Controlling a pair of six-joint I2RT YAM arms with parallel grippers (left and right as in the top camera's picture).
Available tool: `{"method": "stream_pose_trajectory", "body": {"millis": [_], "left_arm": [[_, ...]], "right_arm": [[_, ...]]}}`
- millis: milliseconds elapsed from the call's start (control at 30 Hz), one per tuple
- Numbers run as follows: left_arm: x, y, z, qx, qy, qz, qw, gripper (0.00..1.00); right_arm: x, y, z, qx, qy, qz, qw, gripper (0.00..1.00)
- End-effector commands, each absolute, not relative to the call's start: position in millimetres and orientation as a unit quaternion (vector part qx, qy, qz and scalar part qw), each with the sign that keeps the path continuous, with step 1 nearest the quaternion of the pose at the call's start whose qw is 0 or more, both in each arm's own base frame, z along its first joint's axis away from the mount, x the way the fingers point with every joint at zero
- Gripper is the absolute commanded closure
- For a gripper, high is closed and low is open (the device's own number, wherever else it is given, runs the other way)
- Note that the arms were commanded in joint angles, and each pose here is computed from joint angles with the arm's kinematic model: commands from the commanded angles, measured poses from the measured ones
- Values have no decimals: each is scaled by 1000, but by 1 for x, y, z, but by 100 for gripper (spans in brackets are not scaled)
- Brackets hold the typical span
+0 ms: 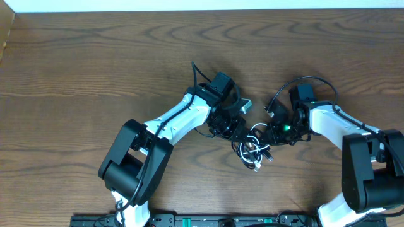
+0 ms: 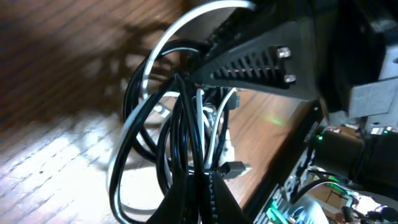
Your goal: Untangle cables
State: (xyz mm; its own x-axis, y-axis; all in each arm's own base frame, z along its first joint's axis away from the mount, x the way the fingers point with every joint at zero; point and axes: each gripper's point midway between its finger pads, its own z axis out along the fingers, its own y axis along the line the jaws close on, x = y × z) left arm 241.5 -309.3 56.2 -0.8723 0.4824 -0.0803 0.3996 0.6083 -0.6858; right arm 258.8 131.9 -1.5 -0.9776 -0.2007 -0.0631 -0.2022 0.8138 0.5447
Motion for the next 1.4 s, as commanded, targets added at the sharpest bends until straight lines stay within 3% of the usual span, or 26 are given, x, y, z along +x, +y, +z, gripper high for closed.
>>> {"method": "stream_pose_trajectory", "body": {"millis": [0, 100, 167, 333, 567, 800, 967, 1100, 1367], "left_arm": [[250, -295, 52, -258, -913, 314, 30, 93], [262, -263, 34, -231, -948, 220, 21, 93], [276, -222, 24, -187, -973, 132, 16, 93], [295, -185, 38, -134, -983, 124, 3, 93], [321, -154, 90, -81, -981, 160, -73, 93], [326, -143, 139, -61, -972, 176, -145, 93], [317, -171, 154, -78, -954, 255, -136, 92], [313, -182, 147, -88, -953, 265, -119, 87], [298, -209, 137, -126, -951, 266, -94, 85]], "right_arm": [[253, 129, -9, -107, 955, 275, -12, 99], [253, 105, -21, -57, 978, 200, -28, 99], [246, 56, -33, 36, 997, 57, -49, 99], [231, 9, -31, 130, 987, -66, -66, 99], [240, 8, -17, 136, 988, -59, -38, 99], [266, 16, 42, 135, 987, -13, 82, 99], [275, 74, 101, 13, 973, 155, 170, 99], [270, 95, 134, -14, 952, 222, 210, 99], [269, 109, 162, -49, 930, 264, 253, 99]]}}
